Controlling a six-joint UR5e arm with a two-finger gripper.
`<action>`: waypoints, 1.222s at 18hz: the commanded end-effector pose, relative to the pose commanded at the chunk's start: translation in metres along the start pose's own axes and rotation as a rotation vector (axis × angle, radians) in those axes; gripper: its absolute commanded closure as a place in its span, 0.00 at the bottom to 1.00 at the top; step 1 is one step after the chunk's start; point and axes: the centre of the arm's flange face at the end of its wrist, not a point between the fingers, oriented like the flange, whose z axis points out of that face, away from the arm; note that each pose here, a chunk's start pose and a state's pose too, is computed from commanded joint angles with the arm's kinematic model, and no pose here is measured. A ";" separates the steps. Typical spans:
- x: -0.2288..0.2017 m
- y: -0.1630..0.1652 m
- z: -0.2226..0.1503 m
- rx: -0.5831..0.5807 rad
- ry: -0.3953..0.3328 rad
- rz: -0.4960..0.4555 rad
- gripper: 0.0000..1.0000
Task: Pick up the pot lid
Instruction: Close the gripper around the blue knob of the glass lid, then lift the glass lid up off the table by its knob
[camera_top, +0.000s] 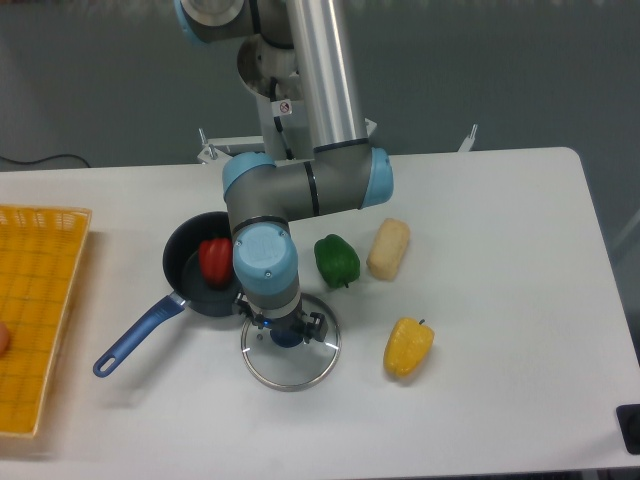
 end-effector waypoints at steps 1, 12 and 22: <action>0.001 0.000 0.001 -0.001 0.001 0.002 0.11; 0.001 -0.001 0.000 -0.002 -0.001 -0.002 0.43; -0.004 -0.006 -0.013 0.015 -0.011 -0.002 0.56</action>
